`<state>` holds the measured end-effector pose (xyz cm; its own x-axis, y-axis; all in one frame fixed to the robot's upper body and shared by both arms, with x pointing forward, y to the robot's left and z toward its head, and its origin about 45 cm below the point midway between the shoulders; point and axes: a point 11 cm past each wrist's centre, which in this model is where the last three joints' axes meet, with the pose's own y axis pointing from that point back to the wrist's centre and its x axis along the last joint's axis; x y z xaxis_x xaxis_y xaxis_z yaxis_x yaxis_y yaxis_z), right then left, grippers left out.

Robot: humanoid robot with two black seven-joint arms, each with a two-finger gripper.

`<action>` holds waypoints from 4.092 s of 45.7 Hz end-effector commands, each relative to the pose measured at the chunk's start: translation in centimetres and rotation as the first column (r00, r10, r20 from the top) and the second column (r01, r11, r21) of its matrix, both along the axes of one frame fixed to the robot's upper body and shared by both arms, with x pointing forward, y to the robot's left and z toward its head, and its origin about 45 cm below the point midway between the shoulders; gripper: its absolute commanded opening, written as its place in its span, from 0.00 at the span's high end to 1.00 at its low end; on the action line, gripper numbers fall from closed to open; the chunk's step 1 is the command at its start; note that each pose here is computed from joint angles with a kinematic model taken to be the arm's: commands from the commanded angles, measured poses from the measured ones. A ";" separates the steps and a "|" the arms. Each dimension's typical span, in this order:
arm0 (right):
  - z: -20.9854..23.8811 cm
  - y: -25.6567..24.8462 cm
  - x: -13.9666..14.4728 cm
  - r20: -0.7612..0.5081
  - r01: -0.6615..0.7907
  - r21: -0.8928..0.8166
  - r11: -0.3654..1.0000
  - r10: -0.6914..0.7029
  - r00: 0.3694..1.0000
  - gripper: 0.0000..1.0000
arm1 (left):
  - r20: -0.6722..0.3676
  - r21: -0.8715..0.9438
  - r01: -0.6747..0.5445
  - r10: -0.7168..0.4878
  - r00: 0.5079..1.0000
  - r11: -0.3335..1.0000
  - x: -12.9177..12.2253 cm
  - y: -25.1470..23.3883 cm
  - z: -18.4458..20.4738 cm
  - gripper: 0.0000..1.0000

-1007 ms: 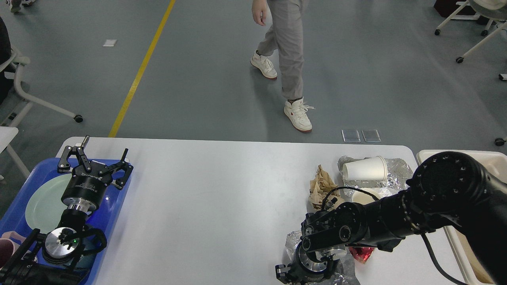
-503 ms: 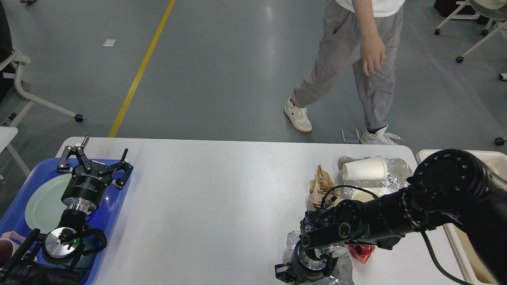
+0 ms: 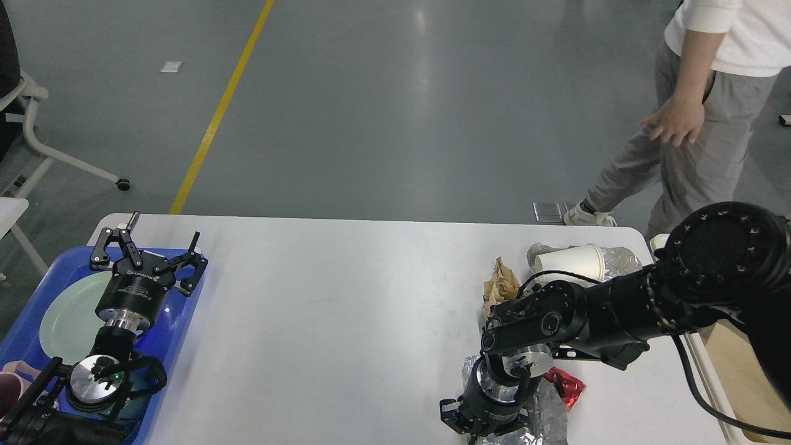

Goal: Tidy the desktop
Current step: 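Carry the silver foil wrap into the white bin and release, then raise the right gripper out of the bin toward the paper cups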

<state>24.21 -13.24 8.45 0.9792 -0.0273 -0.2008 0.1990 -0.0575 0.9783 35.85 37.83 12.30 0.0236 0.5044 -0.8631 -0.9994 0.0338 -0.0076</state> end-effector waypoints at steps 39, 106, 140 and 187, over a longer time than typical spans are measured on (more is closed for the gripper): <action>22.5 -11.3 4.1 0.012 0.144 -0.174 0.974 -0.144 0.990 1.00 | 0.000 -0.001 -0.003 0.003 1.000 1.000 0.0 0.0 0.0 0.03; 9.4 -39.8 8.3 0.682 0.726 -0.221 0.652 -0.429 0.593 1.00 | -0.001 0.000 -0.002 0.002 1.000 1.000 0.0 0.0 0.0 0.03; -4.5 -41.1 3.7 0.801 0.731 -0.204 0.651 -0.318 0.507 1.00 | -0.001 -0.001 -0.001 0.001 1.000 1.000 0.0 0.0 0.0 0.03; 1.0 -40.4 10.4 0.817 0.720 -0.089 0.688 -0.363 0.448 0.00 | -0.001 0.000 -0.001 0.001 1.000 1.000 0.0 0.0 0.0 0.03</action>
